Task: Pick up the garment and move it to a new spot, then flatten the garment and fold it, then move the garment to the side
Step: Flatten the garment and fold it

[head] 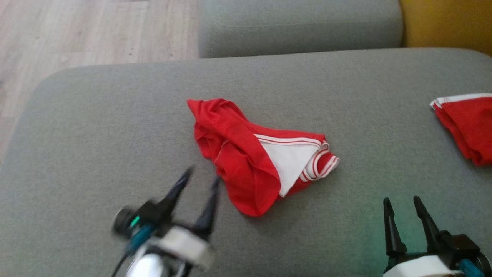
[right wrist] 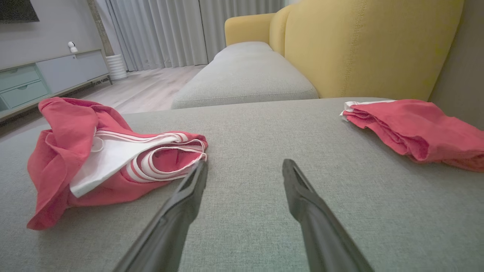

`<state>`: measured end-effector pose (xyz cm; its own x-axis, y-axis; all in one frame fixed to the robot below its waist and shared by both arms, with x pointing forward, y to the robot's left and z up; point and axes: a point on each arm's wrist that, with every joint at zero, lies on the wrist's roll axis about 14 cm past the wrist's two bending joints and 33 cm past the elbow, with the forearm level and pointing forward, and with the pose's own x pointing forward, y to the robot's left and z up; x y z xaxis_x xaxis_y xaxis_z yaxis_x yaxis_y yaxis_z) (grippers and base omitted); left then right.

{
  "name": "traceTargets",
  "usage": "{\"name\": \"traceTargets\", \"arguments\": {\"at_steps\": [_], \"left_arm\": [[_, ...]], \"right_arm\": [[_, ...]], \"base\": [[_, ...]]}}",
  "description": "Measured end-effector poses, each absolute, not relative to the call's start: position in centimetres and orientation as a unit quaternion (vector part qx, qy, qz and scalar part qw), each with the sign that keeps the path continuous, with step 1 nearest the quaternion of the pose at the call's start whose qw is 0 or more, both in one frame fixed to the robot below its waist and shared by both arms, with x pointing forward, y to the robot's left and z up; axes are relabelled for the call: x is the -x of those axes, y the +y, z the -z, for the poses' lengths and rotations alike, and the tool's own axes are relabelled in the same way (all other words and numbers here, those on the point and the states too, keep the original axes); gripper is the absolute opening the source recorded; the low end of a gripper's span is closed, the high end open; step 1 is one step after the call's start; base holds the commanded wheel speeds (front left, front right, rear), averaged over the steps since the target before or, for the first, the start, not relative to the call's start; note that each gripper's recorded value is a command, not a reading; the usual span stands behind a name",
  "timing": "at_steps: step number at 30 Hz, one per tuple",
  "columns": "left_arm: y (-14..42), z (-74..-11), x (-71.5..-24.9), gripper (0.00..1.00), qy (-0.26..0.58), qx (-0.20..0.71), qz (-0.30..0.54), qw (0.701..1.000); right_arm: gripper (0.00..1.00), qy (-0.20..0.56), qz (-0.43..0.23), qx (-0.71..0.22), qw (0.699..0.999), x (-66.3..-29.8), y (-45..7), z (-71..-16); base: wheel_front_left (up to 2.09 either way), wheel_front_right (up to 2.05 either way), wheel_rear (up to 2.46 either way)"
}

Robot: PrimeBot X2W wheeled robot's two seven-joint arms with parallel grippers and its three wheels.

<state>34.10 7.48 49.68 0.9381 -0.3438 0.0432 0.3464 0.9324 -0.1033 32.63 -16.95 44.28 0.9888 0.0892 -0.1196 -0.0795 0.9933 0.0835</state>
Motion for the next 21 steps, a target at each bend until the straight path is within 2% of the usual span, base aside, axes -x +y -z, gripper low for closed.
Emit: {"name": "traceTargets", "arguments": {"at_steps": [5, 10, 18, 21], "left_arm": [[-0.4, -53.1, -36.1, 1.00, -0.039, 0.030, 0.306, 0.951], [-6.3, -51.6, -35.7, 1.00, 0.010, 0.005, 0.405, 0.914], [-8.7, -43.7, -36.0, 1.00, 0.139, -0.086, 0.440, 0.883], [-8.0, -41.9, -37.1, 1.00, 0.162, -0.111, 0.420, 0.886]], "right_arm": [[1.00, 0.068, -0.037, -0.045, 0.996, -32.8, -17.1, -43.9], [1.00, 0.059, -0.028, -0.051, 0.997, -33.7, -17.5, -44.4], [1.00, 0.075, 0.001, -0.055, 0.996, -33.3, -19.1, -43.5], [1.00, 0.074, 0.010, -0.057, 0.996, -33.4, -19.6, -43.5]], "base": [[0.00, 0.00, 0.00], [0.00, 0.00, 0.00], [0.00, 0.00, 0.00], [0.00, 0.00, 0.00]]}}
